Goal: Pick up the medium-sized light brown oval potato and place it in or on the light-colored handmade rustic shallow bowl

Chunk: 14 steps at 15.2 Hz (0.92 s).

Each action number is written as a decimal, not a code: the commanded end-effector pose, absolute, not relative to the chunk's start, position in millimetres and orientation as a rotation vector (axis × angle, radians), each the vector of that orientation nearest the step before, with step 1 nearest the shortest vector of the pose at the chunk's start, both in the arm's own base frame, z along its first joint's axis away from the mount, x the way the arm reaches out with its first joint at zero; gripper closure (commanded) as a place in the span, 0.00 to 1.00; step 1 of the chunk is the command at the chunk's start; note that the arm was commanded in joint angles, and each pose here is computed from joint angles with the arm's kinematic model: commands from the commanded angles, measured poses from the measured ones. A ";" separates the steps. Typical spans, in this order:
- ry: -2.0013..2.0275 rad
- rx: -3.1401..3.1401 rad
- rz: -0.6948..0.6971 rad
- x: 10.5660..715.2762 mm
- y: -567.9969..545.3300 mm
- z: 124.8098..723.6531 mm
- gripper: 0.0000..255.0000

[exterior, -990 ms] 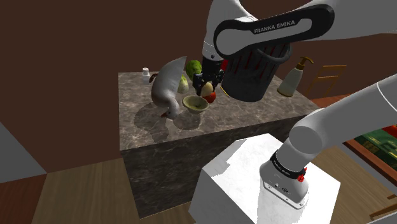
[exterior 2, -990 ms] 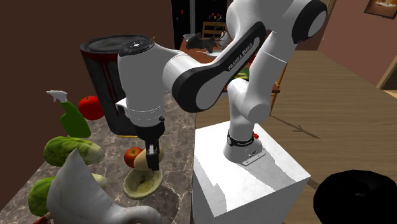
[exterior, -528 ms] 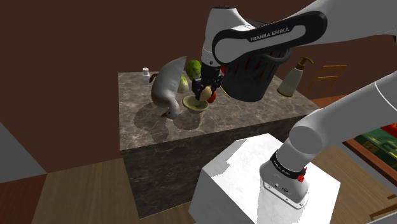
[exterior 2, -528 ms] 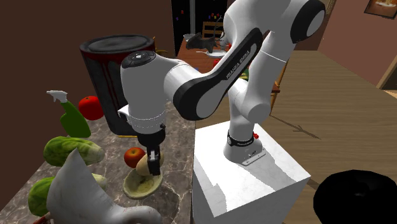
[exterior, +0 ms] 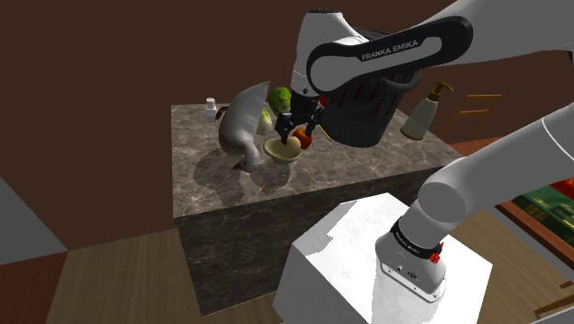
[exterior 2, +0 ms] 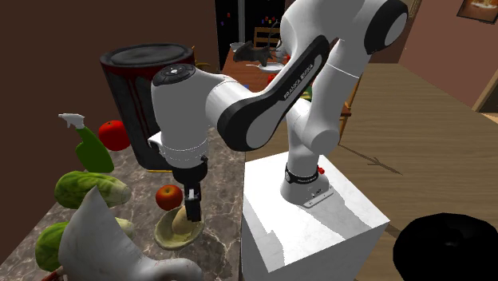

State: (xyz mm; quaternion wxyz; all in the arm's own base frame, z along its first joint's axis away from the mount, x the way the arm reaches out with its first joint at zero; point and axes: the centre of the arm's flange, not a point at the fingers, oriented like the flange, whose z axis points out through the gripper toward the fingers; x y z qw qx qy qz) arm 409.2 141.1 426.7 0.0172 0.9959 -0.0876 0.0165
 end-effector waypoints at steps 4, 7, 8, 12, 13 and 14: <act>-0.272 3.095 0.051 408.4 142.1 453.1 0.00; -0.272 3.095 0.051 407.7 142.9 476.6 0.00; -0.272 3.095 0.051 407.6 142.9 476.7 0.00; -0.272 3.095 0.051 407.7 142.9 476.6 0.00; -0.272 3.095 0.051 407.7 142.9 476.6 0.00; -0.272 3.095 0.051 407.7 142.9 476.6 0.00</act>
